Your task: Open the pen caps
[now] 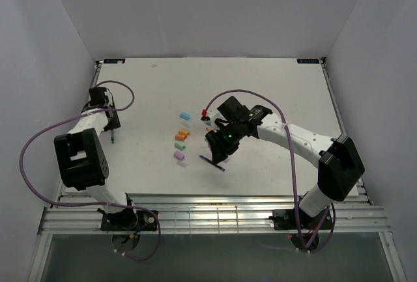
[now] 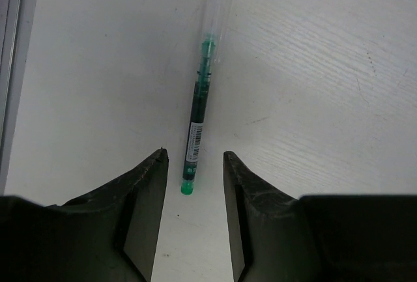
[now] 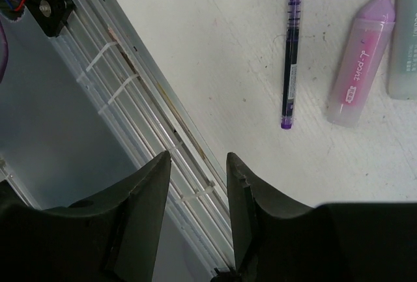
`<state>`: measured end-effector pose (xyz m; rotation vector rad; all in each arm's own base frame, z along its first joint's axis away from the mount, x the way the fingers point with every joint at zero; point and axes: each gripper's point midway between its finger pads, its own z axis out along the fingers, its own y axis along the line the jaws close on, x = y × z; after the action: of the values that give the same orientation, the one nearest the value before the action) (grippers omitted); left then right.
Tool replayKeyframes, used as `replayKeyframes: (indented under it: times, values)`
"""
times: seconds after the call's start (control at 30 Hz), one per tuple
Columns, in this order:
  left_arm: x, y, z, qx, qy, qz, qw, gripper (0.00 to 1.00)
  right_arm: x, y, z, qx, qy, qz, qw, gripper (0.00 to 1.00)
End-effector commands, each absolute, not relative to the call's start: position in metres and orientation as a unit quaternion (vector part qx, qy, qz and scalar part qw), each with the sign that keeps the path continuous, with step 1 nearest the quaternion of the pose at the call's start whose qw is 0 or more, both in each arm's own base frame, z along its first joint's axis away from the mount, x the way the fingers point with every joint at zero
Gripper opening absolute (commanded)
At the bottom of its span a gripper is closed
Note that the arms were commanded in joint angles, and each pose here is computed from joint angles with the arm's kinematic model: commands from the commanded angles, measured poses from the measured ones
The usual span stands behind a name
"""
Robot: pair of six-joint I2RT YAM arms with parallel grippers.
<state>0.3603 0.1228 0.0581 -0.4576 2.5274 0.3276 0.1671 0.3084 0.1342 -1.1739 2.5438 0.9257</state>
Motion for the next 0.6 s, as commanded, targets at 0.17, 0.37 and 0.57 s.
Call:
replayKeyframes:
  times: [0.17,0.37,0.57]
  values:
    - [0.379,0.128,0.051,-0.111,0.936,0.114,0.315,0.49,0.161,0.303,0.133,-0.388,0.858,0.326,0.083,0.46]
    - [0.384,0.135,0.036,-0.098,0.939,0.110,0.310,0.46,0.160,0.297,0.126,-0.380,0.864,0.321,0.077,0.46]
    - [0.389,0.129,0.021,-0.083,0.942,0.091,0.311,0.43,0.161,0.295,0.123,-0.375,0.867,0.319,0.073,0.46]
